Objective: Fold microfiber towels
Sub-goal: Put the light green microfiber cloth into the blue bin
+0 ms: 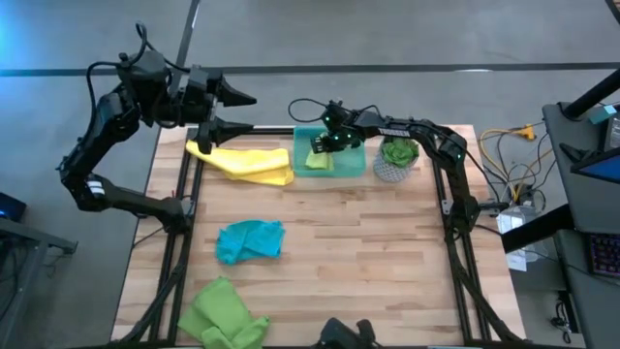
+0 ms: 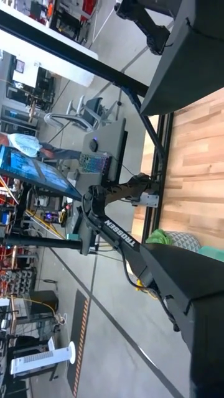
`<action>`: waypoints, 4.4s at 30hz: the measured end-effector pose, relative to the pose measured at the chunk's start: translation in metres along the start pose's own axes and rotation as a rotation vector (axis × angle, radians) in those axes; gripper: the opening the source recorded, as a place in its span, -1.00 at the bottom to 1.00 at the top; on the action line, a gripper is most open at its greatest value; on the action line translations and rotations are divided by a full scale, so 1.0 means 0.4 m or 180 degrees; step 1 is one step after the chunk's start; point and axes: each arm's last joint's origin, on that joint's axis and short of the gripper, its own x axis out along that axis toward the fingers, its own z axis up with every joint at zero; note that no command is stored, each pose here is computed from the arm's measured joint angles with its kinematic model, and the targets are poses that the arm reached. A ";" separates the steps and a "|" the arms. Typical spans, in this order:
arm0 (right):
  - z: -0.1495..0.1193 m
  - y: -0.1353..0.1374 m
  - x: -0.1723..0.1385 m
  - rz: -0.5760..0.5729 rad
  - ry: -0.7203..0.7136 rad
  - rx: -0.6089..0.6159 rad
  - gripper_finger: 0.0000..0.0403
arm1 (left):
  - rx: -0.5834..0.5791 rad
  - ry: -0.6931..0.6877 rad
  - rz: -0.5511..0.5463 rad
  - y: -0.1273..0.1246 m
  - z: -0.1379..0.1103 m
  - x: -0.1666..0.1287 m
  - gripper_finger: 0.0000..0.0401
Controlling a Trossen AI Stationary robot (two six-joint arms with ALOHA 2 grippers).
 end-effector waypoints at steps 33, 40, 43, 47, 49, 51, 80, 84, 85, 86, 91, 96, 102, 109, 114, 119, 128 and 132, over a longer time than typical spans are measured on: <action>-0.010 -0.030 -0.054 -0.1060 0.0411 -0.0552 -0.66 | -0.0014 0.0038 -0.0079 0.006 -0.003 0.016 0.67; -0.001 -0.028 -0.069 -0.1186 0.0384 -0.0617 -0.39 | -0.0014 0.0037 -0.0079 0.006 -0.003 0.016 0.67; 0.010 -0.019 -0.088 -0.1249 0.0371 -0.0744 -0.34 | -0.0014 0.0037 -0.0079 0.006 -0.003 0.016 0.67; 0.025 -0.008 -0.113 -0.1298 0.0327 -0.0807 -0.32 | -0.0020 0.0037 -0.0079 0.006 -0.003 0.016 0.67; 0.031 -0.002 -0.123 -0.1289 0.0321 -0.0859 -0.32 | -0.0023 0.0037 -0.0079 0.006 -0.003 0.016 0.67; 0.036 0.004 -0.132 -0.1274 0.0318 -0.0949 -0.32 | -0.0023 0.0036 -0.0079 0.006 -0.003 0.016 0.67; -0.040 -0.056 -0.037 -0.1482 0.1352 -0.1739 -0.96 | -0.0065 0.0000 -0.0102 0.016 -0.016 0.038 0.67; -0.037 -0.048 -0.064 -0.1511 0.1311 -0.1637 -0.96 | -0.0101 0.0004 -0.0115 0.016 -0.017 0.038 0.67; -0.033 -0.039 -0.077 -0.1492 0.1248 -0.1640 -0.96 | -0.0102 0.0003 -0.0117 0.015 -0.017 0.038 0.67; -0.029 -0.029 -0.088 -0.1455 0.1173 -0.1659 -0.96 | -0.0103 0.0005 -0.0119 0.015 -0.017 0.038 0.67; -0.026 0.026 -0.089 -0.0869 0.0938 -0.2031 -0.96 | -0.0110 0.0010 -0.0122 0.016 -0.018 0.039 0.67; -0.022 0.045 -0.044 -0.0631 0.0777 -0.2259 -0.96 | -0.0127 0.0011 -0.0122 0.016 -0.018 0.039 0.67; -0.034 0.023 0.007 -0.0689 0.1027 -0.2354 -0.96 | -0.0185 0.0014 -0.0131 0.016 -0.018 0.039 0.67; -0.059 0.006 0.000 -0.0827 0.1436 -0.2253 -0.96 | -0.0186 0.0019 -0.0147 0.015 -0.018 0.039 0.67; -0.045 0.022 -0.048 -0.0775 0.1212 -0.2247 -0.96 | -0.0185 0.0019 -0.0146 0.016 -0.019 0.039 0.67; -0.033 0.023 -0.082 -0.0837 0.1079 -0.2201 -0.96 | -0.0207 0.0061 -0.0142 0.019 -0.027 0.045 0.67; -0.057 -0.014 -0.052 -0.1009 0.1412 -0.2009 -0.96 | -0.0221 0.0071 -0.0161 0.019 -0.029 0.047 0.67; -0.061 -0.029 -0.037 -0.1047 0.1475 -0.1969 -0.96 | -0.0220 0.0070 -0.0166 0.019 -0.029 0.046 0.67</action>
